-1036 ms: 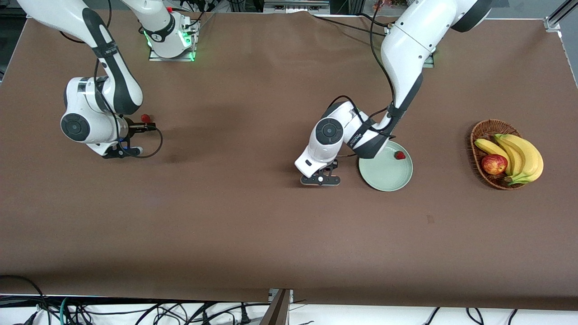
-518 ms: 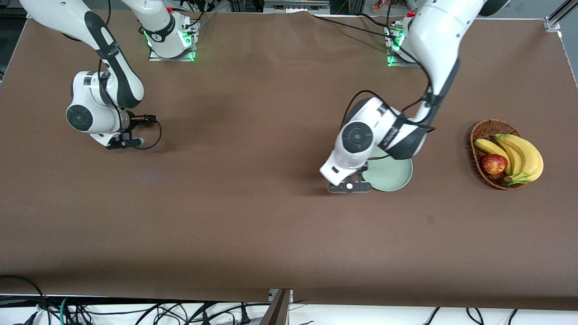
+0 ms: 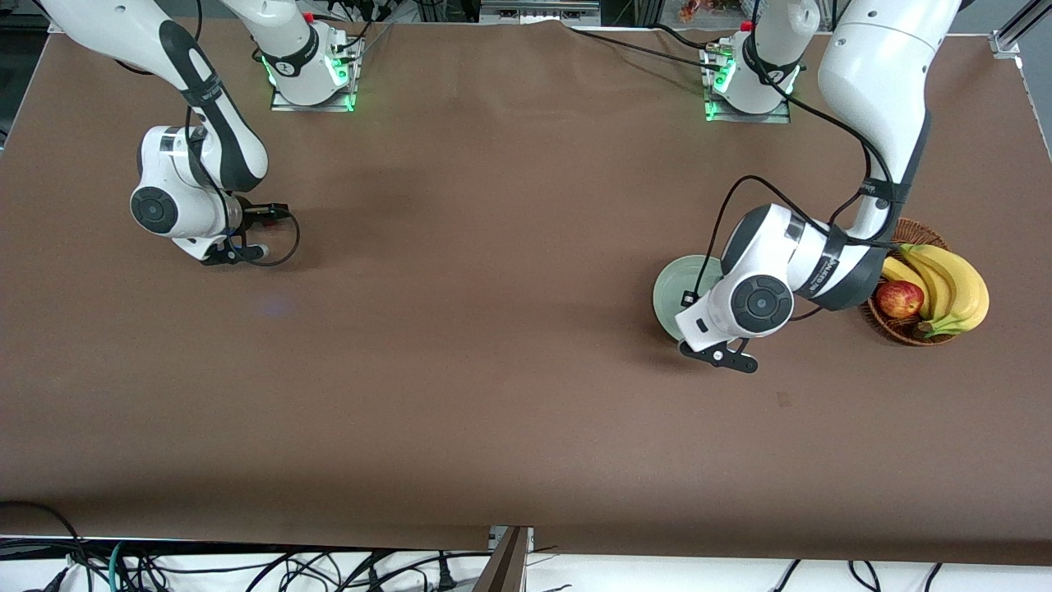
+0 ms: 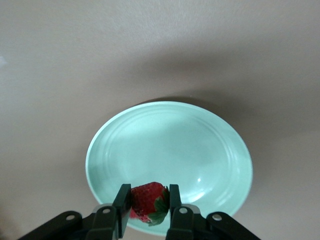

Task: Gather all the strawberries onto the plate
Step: 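Drop the strawberry onto the plate while the right gripper grasps the third, then carry the third strawberry toward the plate and release it with the right gripper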

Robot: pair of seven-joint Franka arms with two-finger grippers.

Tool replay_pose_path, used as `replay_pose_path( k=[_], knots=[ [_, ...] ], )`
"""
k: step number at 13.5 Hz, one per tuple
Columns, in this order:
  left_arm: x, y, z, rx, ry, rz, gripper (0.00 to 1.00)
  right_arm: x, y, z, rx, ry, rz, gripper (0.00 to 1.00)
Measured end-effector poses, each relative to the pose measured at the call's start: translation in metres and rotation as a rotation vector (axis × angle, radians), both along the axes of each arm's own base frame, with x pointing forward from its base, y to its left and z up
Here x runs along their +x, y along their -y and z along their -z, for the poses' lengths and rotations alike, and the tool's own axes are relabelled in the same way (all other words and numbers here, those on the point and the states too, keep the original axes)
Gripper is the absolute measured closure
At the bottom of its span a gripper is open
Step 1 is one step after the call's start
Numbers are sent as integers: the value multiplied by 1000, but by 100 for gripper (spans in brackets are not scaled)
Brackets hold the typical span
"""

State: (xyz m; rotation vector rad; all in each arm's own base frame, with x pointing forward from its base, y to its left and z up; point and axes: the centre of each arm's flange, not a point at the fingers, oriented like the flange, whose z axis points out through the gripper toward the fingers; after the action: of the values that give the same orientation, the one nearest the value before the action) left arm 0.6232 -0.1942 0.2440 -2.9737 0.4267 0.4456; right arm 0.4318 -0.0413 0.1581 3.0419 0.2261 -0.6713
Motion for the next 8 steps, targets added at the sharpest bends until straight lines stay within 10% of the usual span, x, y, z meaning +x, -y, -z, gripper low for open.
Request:
replay_pose_path(
  k=[4,8],
  knots=[
    [-18,-1,35,-17,3,13,65,1,1,-3,-1,6,1,63],
    [-18,-2,35,-19,1,19,38,30,-6,-21,-2,91,-8,67]
  ],
)
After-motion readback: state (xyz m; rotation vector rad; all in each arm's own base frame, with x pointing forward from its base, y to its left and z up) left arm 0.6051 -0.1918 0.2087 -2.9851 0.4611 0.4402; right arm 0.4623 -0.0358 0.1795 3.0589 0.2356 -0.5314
